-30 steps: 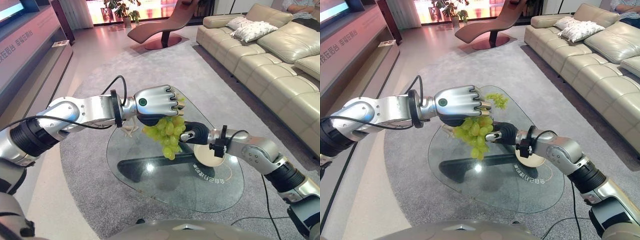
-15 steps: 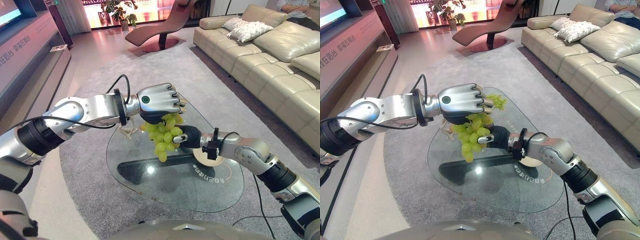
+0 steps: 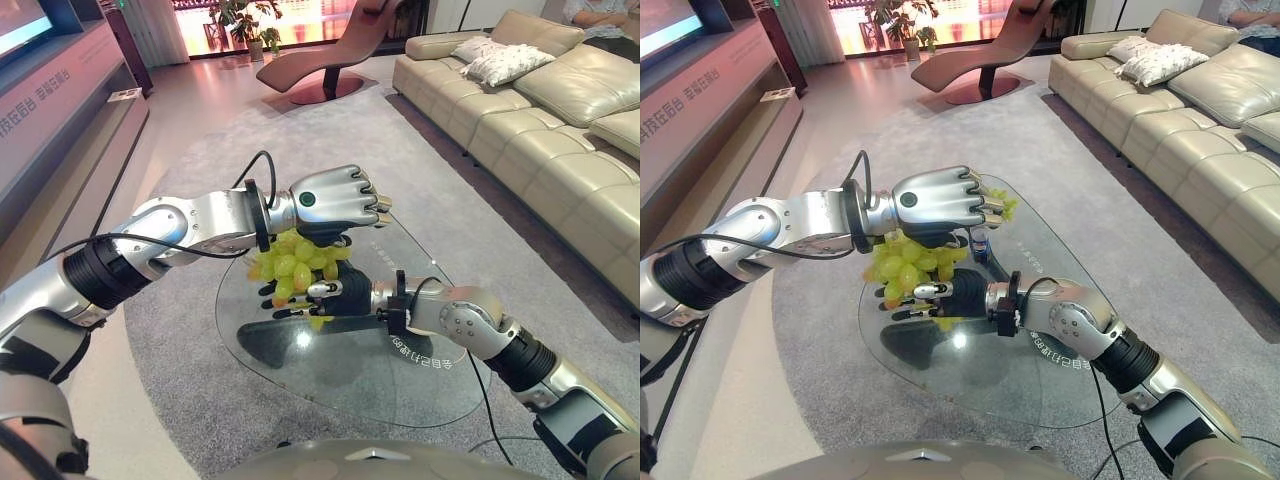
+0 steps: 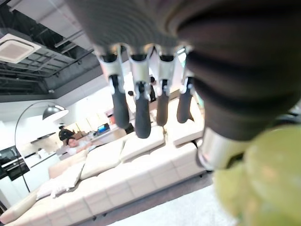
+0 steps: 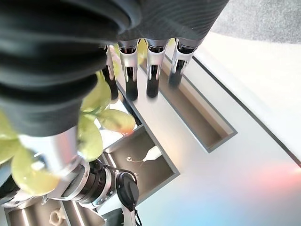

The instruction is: Pick up fruits into the plate

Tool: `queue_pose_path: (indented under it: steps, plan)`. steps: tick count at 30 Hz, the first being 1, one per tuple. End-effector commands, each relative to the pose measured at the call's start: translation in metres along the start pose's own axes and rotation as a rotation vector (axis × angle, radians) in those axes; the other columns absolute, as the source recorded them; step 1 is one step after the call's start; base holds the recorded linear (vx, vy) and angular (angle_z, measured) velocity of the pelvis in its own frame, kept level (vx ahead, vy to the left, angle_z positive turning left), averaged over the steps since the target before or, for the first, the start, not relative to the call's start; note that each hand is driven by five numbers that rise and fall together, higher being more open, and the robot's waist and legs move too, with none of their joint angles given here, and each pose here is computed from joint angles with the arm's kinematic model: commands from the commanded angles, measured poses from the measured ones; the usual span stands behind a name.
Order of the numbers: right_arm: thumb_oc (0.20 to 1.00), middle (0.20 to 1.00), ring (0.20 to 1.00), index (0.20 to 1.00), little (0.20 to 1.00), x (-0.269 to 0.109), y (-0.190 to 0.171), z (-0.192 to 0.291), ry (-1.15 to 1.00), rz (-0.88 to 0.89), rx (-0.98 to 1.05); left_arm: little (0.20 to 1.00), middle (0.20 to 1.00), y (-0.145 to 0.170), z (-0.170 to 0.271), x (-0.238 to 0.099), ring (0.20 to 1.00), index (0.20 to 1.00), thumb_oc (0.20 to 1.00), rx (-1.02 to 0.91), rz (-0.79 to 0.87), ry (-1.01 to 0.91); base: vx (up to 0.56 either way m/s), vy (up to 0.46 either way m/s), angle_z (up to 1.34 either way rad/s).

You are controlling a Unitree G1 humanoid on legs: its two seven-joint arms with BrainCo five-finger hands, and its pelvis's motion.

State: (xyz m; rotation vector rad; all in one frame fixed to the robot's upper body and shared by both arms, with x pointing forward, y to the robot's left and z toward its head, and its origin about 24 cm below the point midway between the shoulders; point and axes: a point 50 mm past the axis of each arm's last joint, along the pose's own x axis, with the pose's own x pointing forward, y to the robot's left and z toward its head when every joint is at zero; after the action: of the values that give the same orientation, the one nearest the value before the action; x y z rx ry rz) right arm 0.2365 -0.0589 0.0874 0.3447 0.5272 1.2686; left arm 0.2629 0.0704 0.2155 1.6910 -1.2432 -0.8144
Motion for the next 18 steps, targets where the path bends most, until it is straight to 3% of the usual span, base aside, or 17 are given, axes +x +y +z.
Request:
queue_pose_path:
  steps: [1, 7, 8, 9, 10, 18]
  plan:
    - [0.2, 0.2, 0.2, 0.2, 0.2, 0.0118, 0.0328, 0.0468, -0.159, 0.181, -0.113, 0.2, 0.2, 0.024, -0.0316, -0.0014, 0.2, 0.2, 0.2, 0.067, 0.044, 0.103, 0.0, 0.0, 0.0]
    - [0.2, 0.2, 0.2, 0.2, 0.2, 0.0107, 0.0313, 0.0464, -0.156, 0.166, -0.105, 0.2, 0.2, 0.0239, -0.0318, -0.0023, 0.2, 0.2, 0.2, 0.068, 0.041, 0.106, 0.0, 0.0, 0.0]
    - [0.523, 0.523, 0.523, 0.523, 0.523, 0.0102, 0.0301, 0.0457, -0.155, 0.159, -0.099, 0.2, 0.2, 0.0236, -0.032, -0.0024, 0.2, 0.2, 0.2, 0.069, 0.04, 0.107, 0.0, 0.0, 0.0]
    - [0.598, 0.598, 0.598, 0.598, 0.598, 0.01, 0.0295, 0.0449, -0.154, 0.156, -0.097, 0.2, 0.2, 0.0234, -0.0319, -0.0026, 0.2, 0.2, 0.2, 0.069, 0.04, 0.107, 0.0, 0.0, 0.0]
    - [1.0, 1.0, 1.0, 1.0, 1.0, 0.0094, 0.0288, 0.0448, -0.154, 0.152, -0.096, 0.2, 0.2, 0.0232, -0.0317, -0.0031, 0.2, 0.2, 0.2, 0.069, 0.04, 0.108, 0.0, 0.0, 0.0]
    - [1.0, 1.0, 1.0, 1.0, 1.0, 0.0065, 0.0247, 0.0421, -0.157, 0.14, -0.076, 0.2, 0.2, 0.0225, -0.0324, -0.0054, 0.2, 0.2, 0.2, 0.068, 0.034, 0.115, 0.0, 0.0, 0.0]
